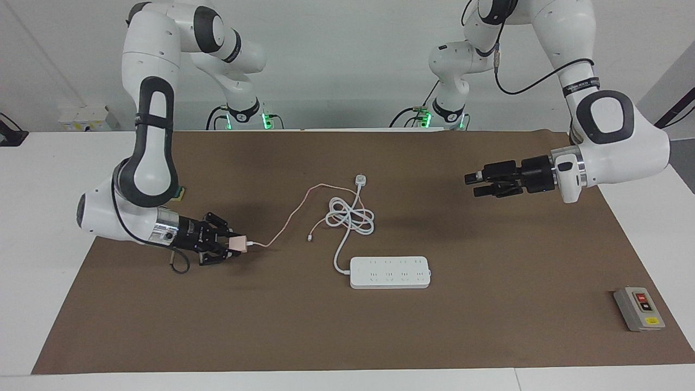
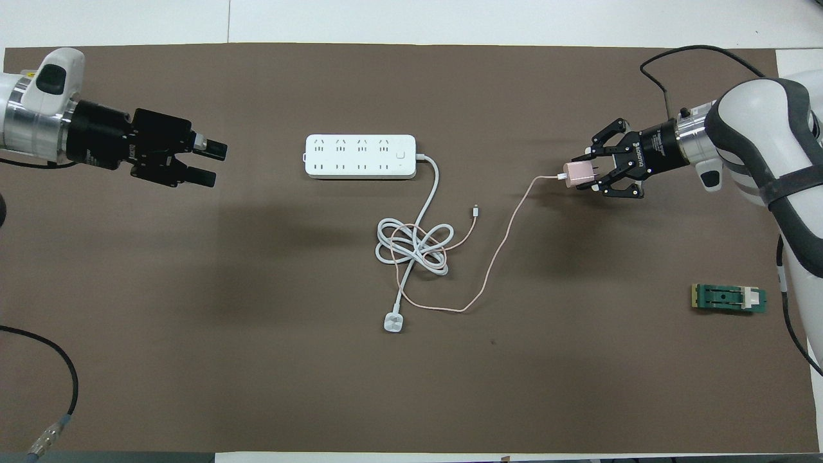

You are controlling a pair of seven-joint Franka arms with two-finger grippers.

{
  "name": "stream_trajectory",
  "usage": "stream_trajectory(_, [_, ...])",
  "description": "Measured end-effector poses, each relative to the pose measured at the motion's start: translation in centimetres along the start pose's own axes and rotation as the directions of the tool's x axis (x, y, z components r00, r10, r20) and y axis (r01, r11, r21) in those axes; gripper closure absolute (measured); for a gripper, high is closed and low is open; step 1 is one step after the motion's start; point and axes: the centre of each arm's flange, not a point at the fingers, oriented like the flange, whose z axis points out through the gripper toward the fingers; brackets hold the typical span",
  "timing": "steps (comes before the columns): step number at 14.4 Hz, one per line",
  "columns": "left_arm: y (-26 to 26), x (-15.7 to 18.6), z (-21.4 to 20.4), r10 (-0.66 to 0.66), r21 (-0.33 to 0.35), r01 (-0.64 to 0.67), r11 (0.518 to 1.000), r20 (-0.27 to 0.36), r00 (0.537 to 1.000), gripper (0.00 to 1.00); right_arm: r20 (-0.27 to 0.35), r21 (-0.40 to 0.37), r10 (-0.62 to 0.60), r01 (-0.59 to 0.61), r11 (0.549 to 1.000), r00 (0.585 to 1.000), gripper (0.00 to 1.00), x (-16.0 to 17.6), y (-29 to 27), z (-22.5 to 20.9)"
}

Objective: Plug charger into power strip
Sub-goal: 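Lift the charger with the right gripper while the left gripper approaches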

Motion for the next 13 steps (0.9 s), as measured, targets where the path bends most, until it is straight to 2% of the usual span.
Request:
stream_trajectory(3, [-3.3, 1.4, 2.2, 0.09, -0.117, -0.088, 0.989, 0.008, 0.996, 0.0, -0.002, 0.005, 0.006, -0.006, 1.0, 1.0, 0.53, -5.9, -1.1, -0.5])
stream_trajectory(7, [-8.6, 0.7, 5.2, 0.156, -0.25, -0.155, 0.956, -0.018, 0.988, 0.0, 0.013, 0.007, 0.04, -0.04, 0.999, 0.999, 0.53, -13.9, -2.2, 1.1])
stream_trajectory(9, [-11.1, -0.1, 5.6, 0.151, -0.288, -0.156, 0.945, -0.039, 0.988, 0.01, 0.019, 0.017, 0.066, -0.066, 0.998, 0.998, 0.53, -17.8, -2.6, 2.3])
stream_trajectory(13, [-14.0, -2.4, 6.5, 0.046, -0.4, -0.081, 0.913, -0.096, 0.994, 0.01, 0.016, 0.053, 0.045, -0.046, 0.998, 0.999, 0.53, -23.0, -2.7, 5.9])
